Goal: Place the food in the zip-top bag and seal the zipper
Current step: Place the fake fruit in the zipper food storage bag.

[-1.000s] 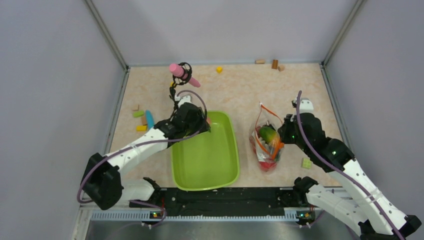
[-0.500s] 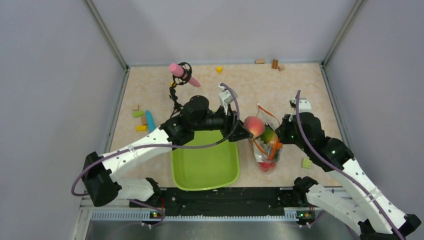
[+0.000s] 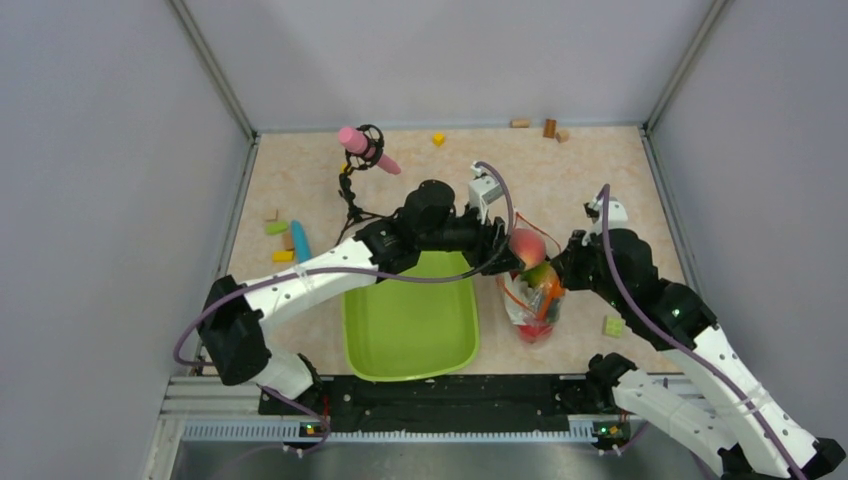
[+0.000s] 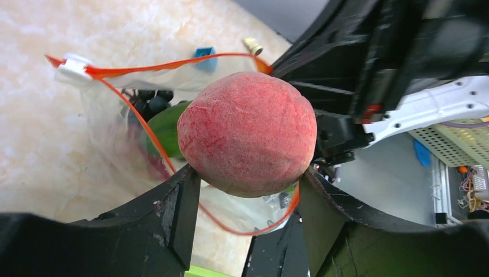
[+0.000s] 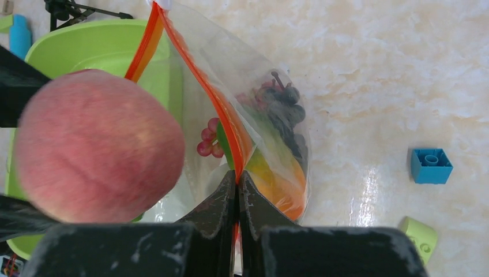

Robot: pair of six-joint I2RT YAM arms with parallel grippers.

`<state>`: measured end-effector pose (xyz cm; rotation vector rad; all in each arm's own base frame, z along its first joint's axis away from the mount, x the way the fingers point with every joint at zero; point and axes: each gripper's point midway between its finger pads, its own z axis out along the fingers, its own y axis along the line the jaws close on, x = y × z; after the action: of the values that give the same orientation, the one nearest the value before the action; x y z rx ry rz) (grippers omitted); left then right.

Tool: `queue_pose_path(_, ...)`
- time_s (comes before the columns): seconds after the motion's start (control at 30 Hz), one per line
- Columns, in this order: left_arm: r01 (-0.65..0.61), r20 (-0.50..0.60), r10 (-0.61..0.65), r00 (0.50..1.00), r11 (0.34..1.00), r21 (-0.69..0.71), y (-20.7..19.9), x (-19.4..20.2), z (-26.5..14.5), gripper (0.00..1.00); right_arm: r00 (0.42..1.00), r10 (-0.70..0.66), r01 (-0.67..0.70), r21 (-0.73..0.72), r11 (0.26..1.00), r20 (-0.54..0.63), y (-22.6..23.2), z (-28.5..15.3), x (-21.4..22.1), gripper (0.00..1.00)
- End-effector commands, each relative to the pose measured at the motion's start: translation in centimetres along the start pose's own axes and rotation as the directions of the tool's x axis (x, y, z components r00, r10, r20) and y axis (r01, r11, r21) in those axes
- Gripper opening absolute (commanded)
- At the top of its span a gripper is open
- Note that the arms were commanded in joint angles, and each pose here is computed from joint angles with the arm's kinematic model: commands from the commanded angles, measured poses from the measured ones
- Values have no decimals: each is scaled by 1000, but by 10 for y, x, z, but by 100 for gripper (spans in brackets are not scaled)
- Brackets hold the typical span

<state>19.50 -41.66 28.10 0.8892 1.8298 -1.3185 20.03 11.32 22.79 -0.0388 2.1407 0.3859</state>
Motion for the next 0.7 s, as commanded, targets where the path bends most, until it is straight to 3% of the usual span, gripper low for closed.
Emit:
queue_pose_path(0.0, -20, -11, 20, 1000, 999, -41, 9, -5, 7, 16, 998, -8, 10, -36, 999, 54, 9, -5, -18, 0)
queue_pose_path(0.2, -23, -13, 23, 1000, 999, -41, 6, -6, 4, 70, 999, -13, 14, -31, 999, 53, 9, -4, -19, 0)
queue_pose_path(0.3, -22, 0, 22, 1000, 999, -34, 2, -10, 0, 79, 998, -13, 14, -24, 1000, 54, 8, -4, -20, 0)
queue_pose_path(0.37, -20, 9, 20, 1000, 1000, -7, -5, -11, -2, 95, 999, -13, 14, -23, 1000, 49, 8, -5, -19, 0)
queue_pose_path(0.47, -26, 32, 26, 999, 1000, 18, -12, -16, -6, 98, 999, -9, 11, -32, 999, 46, 10, -6, -20, 0)
queue_pose_path(0.67, -51, 88, 58, 994, 996, -78, -7, -30, -25, 98, 998, -4, 7, -53, 999, 67, 15, -20, -33, 0)
